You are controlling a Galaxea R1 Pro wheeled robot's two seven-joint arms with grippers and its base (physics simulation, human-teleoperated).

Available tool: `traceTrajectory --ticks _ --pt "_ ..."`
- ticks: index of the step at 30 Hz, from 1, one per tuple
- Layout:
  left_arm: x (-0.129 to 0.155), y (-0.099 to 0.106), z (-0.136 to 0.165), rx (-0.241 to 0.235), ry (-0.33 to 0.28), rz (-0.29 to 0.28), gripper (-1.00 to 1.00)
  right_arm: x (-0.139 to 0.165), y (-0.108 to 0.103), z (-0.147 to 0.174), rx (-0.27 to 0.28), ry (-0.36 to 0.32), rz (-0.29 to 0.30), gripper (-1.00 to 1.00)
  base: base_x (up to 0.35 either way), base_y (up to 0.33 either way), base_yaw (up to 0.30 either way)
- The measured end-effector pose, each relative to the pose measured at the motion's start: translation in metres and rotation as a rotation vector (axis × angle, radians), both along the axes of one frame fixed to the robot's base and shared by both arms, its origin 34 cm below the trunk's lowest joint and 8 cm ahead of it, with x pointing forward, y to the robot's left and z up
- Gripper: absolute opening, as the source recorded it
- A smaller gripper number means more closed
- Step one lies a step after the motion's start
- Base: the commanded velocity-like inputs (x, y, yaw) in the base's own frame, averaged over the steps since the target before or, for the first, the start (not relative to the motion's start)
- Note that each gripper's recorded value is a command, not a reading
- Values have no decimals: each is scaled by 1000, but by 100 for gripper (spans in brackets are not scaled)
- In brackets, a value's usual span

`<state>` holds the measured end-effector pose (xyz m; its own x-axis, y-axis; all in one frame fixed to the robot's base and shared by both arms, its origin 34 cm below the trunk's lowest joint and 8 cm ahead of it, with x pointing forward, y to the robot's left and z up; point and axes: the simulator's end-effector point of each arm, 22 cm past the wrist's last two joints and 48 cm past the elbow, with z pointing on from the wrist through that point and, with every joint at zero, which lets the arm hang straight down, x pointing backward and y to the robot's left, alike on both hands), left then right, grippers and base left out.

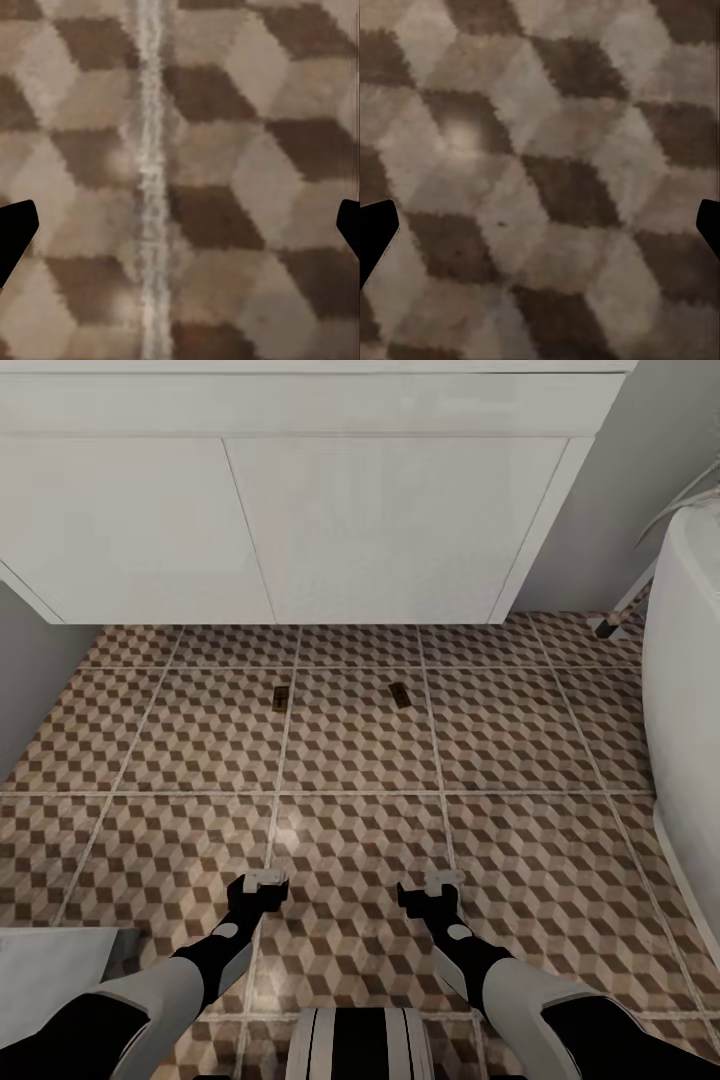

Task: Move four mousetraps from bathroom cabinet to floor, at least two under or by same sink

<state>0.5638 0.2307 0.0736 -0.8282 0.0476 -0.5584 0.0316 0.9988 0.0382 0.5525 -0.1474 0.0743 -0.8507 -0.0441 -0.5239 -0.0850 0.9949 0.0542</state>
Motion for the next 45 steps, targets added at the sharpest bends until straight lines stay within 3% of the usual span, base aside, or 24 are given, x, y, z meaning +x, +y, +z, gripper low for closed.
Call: traceTrajectory --ticks 20,32,45 --pt "32 2 42 5 -78 5 100 29 -1 40 -4 -73 -1 100 0 0 0" --pt "43 0 62 4 -77 -1 100 45 -2 65 -9 -116 -4 100 0 0 0" --pt "59 -1 90 3 -116 -2 100 59 -3 92 -12 -161 -5 100 0 0 0"
